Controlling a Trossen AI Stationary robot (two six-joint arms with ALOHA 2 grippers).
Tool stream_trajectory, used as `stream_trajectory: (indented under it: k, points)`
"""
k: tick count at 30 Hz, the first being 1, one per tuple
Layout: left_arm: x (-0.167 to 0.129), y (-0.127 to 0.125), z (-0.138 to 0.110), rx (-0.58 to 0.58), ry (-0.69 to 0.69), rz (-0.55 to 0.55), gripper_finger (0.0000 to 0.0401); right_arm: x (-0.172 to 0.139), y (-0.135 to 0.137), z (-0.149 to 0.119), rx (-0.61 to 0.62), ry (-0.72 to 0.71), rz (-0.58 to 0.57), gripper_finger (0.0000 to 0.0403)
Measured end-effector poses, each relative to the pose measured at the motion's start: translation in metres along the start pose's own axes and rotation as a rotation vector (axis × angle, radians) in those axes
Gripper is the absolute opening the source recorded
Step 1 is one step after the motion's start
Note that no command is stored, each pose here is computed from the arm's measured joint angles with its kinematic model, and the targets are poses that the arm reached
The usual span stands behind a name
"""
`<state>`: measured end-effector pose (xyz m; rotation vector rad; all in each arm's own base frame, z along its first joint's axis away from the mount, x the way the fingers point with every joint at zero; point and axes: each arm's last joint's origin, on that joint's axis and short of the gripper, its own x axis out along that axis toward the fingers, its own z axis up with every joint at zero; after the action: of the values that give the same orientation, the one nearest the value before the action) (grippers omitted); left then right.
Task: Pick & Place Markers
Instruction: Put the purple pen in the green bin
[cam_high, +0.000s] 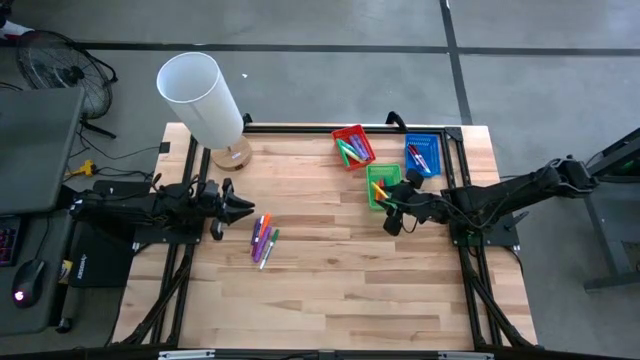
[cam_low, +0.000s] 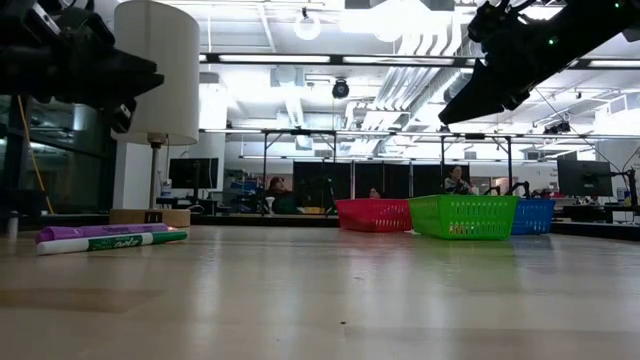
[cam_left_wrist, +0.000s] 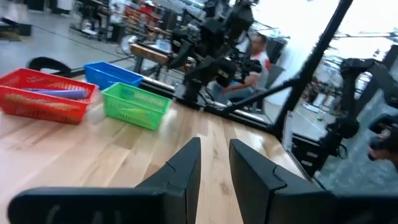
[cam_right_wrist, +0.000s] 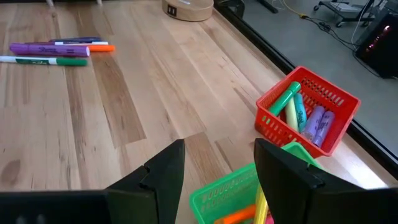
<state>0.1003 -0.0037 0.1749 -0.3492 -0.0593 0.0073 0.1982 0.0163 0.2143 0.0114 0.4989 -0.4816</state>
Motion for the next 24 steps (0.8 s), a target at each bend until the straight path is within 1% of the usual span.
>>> stream_trajectory:
  k: [2,6,8,10,14,15,17,20,24]
  points:
    - [0.0,0.001,0.0,-0.033,-0.004,0.018,0.0083,0.0,0.0,0.0,0.0,0.0,0.0,0.0181]
    - [0.0,0.001,0.0,-0.116,-0.006,0.021,0.0083,0.0,0.0,0.0,-0.002,0.002,0.0,0.0181]
    - [0.0,0.002,0.0,-0.13,-0.02,0.053,0.0083,0.0,0.0,0.0,-0.002,0.003,0.002,0.0181]
    - [-0.001,0.003,0.0,-0.149,-0.016,0.111,0.0083,0.0,0.0,0.0,-0.002,0.004,0.006,0.0181]
    - [-0.006,0.007,0.0,-0.23,0.114,0.318,0.0083,0.0,0.0,0.0,-0.002,0.004,0.008,0.0181]
    - [-0.006,0.007,0.002,-0.252,0.136,0.354,0.0083,0.0,0.0,0.0,-0.002,0.004,0.008,0.0181]
    - [-0.007,0.007,0.004,-0.287,0.185,0.397,0.0083,0.0,0.0,0.0,-0.002,0.005,0.008,0.0181]
    - [-0.004,0.004,0.009,-0.346,0.241,0.431,0.0083,0.0,0.0,-0.001,-0.004,0.008,0.007,0.0181]
    - [0.003,0.002,0.01,-0.375,0.354,0.477,0.0083,0.0,0.001,-0.001,-0.003,0.013,0.026,0.0181]
